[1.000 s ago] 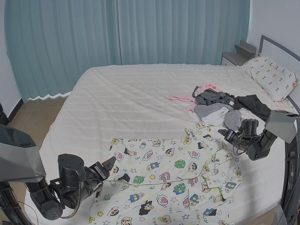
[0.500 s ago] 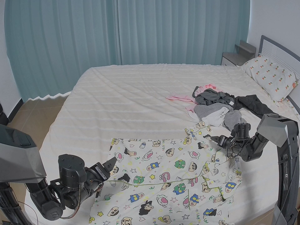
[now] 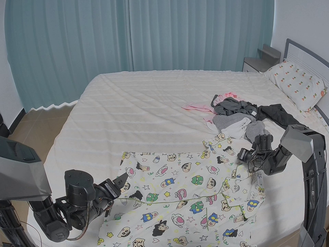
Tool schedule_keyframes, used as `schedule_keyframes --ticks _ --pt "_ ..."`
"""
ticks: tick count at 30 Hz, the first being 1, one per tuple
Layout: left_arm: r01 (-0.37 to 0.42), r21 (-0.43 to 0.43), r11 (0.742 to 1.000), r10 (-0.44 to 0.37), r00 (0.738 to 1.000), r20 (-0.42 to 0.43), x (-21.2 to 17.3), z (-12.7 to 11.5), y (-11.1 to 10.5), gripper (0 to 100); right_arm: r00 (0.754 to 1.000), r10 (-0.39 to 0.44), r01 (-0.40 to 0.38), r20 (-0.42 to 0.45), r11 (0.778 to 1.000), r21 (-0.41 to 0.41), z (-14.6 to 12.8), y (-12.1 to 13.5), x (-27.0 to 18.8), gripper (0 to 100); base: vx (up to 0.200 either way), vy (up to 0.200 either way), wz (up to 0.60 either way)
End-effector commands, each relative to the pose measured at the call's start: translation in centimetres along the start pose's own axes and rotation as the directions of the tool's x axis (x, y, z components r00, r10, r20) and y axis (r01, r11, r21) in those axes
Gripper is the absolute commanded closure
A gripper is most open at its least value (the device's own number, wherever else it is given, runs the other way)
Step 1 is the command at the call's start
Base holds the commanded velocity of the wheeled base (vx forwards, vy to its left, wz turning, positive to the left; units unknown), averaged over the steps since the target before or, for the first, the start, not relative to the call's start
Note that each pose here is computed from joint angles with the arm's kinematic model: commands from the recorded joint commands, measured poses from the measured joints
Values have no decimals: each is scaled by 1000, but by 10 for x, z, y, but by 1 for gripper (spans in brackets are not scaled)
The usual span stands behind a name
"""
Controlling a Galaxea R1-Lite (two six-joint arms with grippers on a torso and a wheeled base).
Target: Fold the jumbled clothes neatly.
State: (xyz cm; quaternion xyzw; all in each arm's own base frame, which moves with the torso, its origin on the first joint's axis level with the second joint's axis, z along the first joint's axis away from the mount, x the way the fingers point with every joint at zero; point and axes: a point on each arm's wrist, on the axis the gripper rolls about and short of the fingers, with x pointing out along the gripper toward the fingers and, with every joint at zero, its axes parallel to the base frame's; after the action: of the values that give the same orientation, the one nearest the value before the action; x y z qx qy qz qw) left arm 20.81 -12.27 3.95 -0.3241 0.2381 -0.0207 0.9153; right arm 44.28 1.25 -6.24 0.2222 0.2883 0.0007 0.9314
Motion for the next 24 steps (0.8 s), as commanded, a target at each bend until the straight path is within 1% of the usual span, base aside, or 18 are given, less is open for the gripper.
schedule_keyframes --ticks 1,5,18,19,24 --pt "0 0 1000 0 1000 0 0 0 0 0 1000 -7 7 29 1000 6 8 -3 -3 100 0 0 0" --pt "-2 2 1000 2 1000 1 0 0 0 0 998 -36 35 59 999 17 15 -9 -6 100 0 0 0" --pt "-9 4 1000 9 1000 -5 1 -2 1 0 996 -50 48 70 998 27 16 -9 -8 100 0 0 0" --pt "-12 6 1000 13 1000 -8 2 -2 2 0 996 -49 47 71 999 27 17 -9 -9 0 0 0 0" --pt "-11 9 1000 11 1000 -8 1 -3 2 0 993 -26 23 113 999 26 26 0 -21 0 0 0 0"
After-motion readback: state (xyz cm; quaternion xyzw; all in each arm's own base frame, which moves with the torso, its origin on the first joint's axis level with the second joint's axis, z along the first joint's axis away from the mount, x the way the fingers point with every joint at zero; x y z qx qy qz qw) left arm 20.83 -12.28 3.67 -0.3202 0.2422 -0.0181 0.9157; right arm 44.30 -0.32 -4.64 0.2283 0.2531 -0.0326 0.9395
